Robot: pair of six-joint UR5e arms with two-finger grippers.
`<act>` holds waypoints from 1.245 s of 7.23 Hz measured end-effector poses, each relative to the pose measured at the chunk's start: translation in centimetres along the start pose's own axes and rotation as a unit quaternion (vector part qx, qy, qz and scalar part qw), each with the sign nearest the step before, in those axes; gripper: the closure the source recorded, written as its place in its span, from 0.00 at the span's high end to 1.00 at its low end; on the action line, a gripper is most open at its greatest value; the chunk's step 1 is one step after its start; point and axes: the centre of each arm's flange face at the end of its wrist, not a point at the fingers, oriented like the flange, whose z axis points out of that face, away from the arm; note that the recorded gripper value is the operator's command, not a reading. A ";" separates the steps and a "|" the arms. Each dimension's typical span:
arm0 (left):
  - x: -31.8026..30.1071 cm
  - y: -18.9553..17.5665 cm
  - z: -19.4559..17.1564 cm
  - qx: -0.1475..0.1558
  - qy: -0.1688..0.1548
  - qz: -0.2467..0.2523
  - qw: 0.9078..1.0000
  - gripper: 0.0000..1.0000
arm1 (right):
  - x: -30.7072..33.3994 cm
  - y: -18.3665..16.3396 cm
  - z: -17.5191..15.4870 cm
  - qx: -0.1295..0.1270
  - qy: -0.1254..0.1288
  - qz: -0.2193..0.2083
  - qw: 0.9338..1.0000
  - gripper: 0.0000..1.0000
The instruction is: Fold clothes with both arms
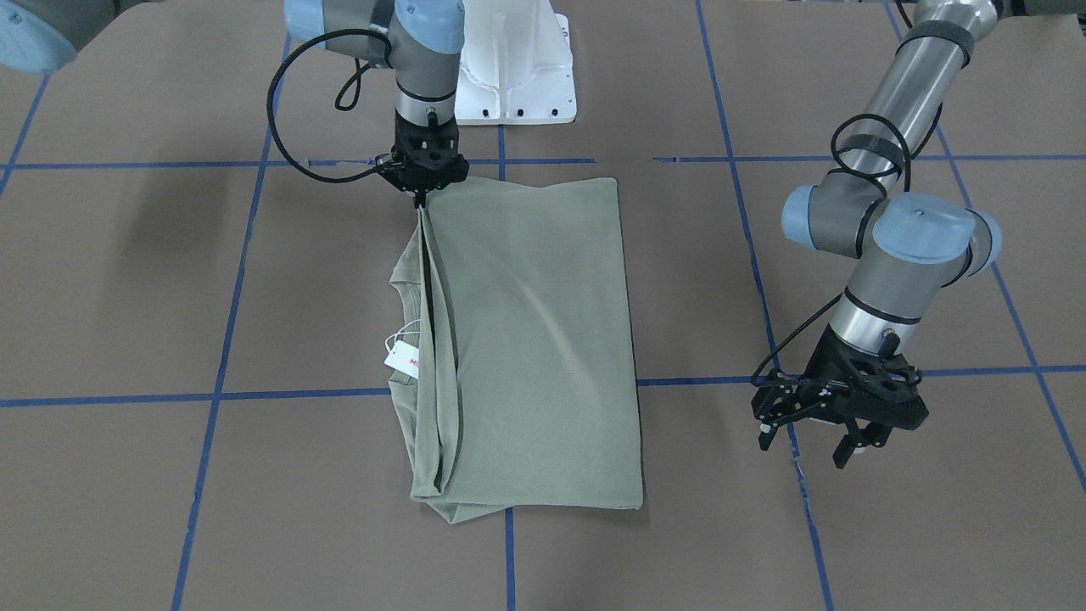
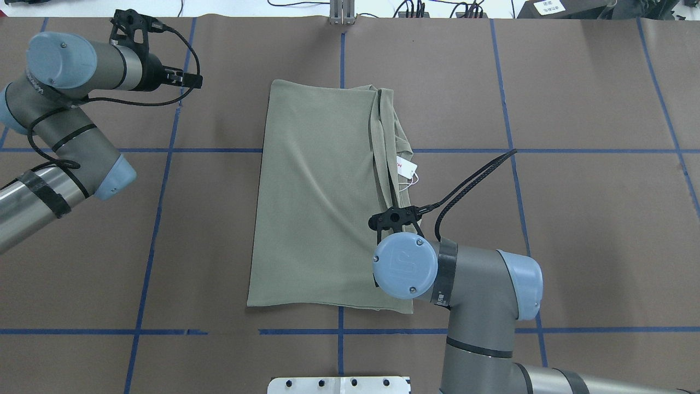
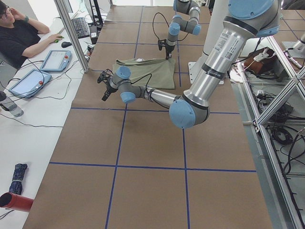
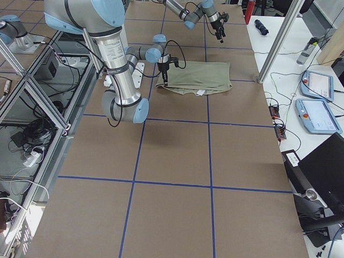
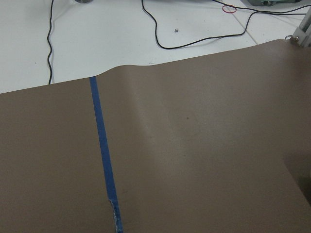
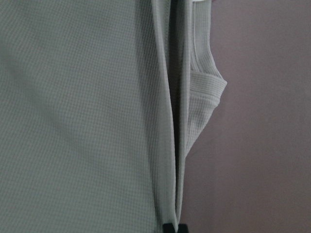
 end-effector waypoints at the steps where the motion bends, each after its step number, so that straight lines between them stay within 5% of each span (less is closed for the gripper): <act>1: 0.1 0.1 0.0 0.000 0.001 0.001 1.000 1.00 | 0.7 0.4 0.5 0.001 0.005 0.012 1.000 1.00; 3: 0.3 0.2 0.0 0.000 0.003 0.001 1.000 1.00 | 1.3 0.6 0.6 0.011 0.002 0.044 0.999 1.00; 5: 0.4 0.2 -0.1 -0.001 0.006 0.002 1.000 1.00 | 1.8 -1.3 -1.2 0.035 -0.037 0.059 0.997 1.00; 7: 0.5 0.5 -0.1 -0.011 0.015 0.001 1.000 1.00 | 2.5 -6.3 -2.1 0.070 -0.060 0.069 0.993 1.00; 9: 0.5 0.6 -0.2 -0.014 0.018 0.001 1.000 1.00 | 1.0 -11.9 -1.0 0.084 -0.044 0.073 0.993 1.00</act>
